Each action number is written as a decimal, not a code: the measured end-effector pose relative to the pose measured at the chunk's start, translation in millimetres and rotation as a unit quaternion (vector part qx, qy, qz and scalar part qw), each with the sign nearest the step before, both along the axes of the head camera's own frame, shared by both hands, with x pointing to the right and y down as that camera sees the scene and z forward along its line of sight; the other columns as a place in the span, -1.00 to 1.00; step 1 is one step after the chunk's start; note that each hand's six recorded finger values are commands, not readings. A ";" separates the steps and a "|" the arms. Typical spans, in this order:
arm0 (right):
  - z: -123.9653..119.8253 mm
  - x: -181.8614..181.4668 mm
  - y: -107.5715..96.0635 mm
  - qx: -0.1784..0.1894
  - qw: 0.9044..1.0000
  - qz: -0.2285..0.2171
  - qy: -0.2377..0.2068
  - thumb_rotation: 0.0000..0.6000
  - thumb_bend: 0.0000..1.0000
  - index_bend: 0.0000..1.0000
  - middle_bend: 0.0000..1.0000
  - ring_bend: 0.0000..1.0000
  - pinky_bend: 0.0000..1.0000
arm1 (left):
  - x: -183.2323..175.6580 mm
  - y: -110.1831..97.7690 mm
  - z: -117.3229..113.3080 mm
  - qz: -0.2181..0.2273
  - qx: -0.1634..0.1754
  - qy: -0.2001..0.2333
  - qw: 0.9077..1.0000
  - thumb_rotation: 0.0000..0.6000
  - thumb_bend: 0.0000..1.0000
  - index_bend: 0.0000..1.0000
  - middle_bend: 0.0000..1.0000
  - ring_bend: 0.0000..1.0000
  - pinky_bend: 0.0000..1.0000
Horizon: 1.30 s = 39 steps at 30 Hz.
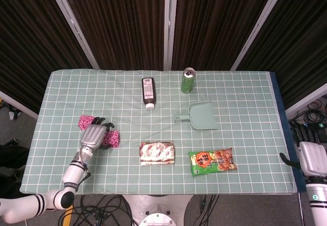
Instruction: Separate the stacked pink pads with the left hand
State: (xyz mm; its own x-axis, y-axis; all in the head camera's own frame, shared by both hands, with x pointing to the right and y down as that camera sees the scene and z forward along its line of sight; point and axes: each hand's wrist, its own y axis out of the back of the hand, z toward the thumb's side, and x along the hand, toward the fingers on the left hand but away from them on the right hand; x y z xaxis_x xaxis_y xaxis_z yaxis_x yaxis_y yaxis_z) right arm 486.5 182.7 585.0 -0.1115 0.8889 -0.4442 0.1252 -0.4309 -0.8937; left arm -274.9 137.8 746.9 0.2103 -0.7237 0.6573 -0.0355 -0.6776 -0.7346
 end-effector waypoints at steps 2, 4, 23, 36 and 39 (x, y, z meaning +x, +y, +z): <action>0.0 -0.4 -0.2 0.000 1.000 0.000 0.000 1.00 -0.70 -1.00 -0.90 -1.00 -1.00 | 1.6 -3.3 -1.2 0.002 0.002 0.000 1.000 1.00 -0.47 -0.41 -0.08 -0.76 -0.82; -0.1 -0.8 -0.5 0.000 1.000 -0.001 -0.001 1.00 -0.70 -1.00 -0.90 -1.00 -1.00 | 4.9 -7.8 -2.1 0.004 0.003 0.001 1.000 1.00 -0.47 -0.41 -0.07 -0.75 -0.82; -3.2 6.8 -0.3 0.003 1.000 0.008 -0.002 1.00 -0.70 -1.00 -0.90 -1.00 -1.00 | 55.9 -52.7 8.7 0.030 0.029 0.016 0.999 1.00 -0.66 -0.69 -0.92 -0.94 -0.82; 1.8 5.3 0.6 -0.003 1.000 0.007 -0.002 1.00 -0.70 -1.00 -0.90 -1.00 -1.00 | 29.1 -57.3 -4.8 0.020 0.054 0.011 0.998 1.00 -0.68 -0.72 -0.82 -0.95 -0.82; 2.7 5.1 0.7 -0.003 1.000 0.007 -0.002 1.00 -0.70 -1.00 -0.90 -1.00 -1.00 | 20.1 -57.3 -12.8 0.017 0.059 0.008 0.998 1.00 -0.68 -0.72 -0.82 -0.95 -0.82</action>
State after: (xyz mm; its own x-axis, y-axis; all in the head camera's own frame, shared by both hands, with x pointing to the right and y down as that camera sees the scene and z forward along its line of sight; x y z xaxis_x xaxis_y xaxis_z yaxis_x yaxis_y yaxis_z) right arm 491.6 183.5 587.7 -0.1214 0.8845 -0.4505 0.1342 -0.4351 -0.8903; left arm -254.9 80.5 734.1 0.2447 -0.7878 0.5652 -0.0263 -0.5881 -0.8084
